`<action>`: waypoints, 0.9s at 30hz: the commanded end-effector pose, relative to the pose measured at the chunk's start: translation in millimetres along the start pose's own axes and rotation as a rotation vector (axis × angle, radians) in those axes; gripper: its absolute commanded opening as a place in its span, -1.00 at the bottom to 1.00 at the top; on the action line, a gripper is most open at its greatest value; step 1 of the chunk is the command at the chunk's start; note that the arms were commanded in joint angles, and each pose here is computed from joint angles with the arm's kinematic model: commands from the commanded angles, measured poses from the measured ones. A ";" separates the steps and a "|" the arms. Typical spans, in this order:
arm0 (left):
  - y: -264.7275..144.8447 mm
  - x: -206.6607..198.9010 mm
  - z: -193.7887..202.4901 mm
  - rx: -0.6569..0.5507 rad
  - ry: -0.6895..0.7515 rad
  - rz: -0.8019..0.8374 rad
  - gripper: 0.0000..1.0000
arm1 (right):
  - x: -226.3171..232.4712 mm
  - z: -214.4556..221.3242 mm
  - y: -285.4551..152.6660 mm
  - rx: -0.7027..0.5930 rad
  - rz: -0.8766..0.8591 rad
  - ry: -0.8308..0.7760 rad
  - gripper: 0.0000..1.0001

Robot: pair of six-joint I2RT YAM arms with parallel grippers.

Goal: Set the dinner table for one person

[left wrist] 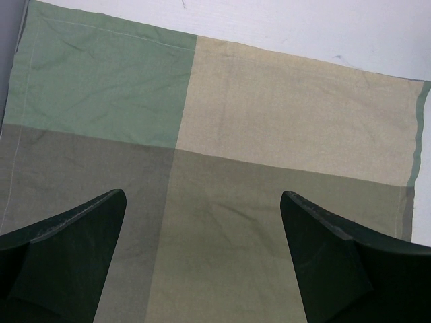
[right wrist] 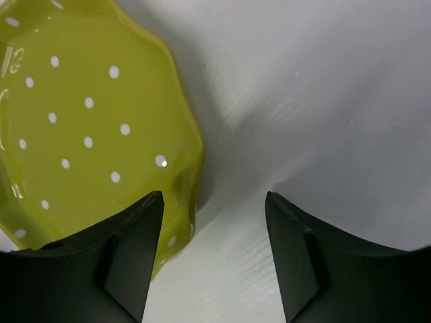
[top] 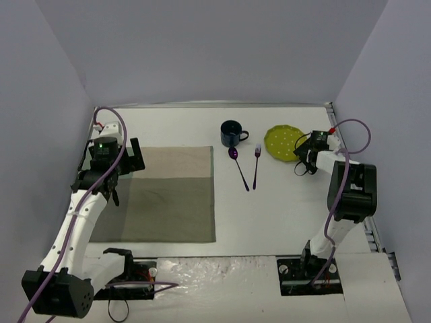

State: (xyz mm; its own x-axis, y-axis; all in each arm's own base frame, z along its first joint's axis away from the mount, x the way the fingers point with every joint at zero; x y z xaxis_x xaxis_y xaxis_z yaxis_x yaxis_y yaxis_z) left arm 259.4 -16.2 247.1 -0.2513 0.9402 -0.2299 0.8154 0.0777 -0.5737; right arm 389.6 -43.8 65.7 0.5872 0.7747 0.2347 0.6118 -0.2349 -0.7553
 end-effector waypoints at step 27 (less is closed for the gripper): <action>0.4 -10.1 -9.0 -0.040 0.003 0.039 0.94 | 9.3 -21.4 -1.0 0.025 -0.109 0.082 -1.00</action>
State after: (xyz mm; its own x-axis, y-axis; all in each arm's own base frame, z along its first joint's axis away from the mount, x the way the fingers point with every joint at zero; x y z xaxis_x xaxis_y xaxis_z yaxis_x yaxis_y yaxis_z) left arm 259.8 -15.7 246.3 -0.2552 0.9400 -0.2263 0.8133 0.0822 -0.5759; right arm 412.5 -46.1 61.5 0.5813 0.7497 0.3164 0.6418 -0.1833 -0.7447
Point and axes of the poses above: each gripper's point midway between its finger pads, its own y axis out along the fingers, its own x axis along the line the jaws close on, z = x × y, the point moved 6 cm from there along -y, back along the fingers, and after that the axes turned 10 degrees about -y, right-handed, at the moved point
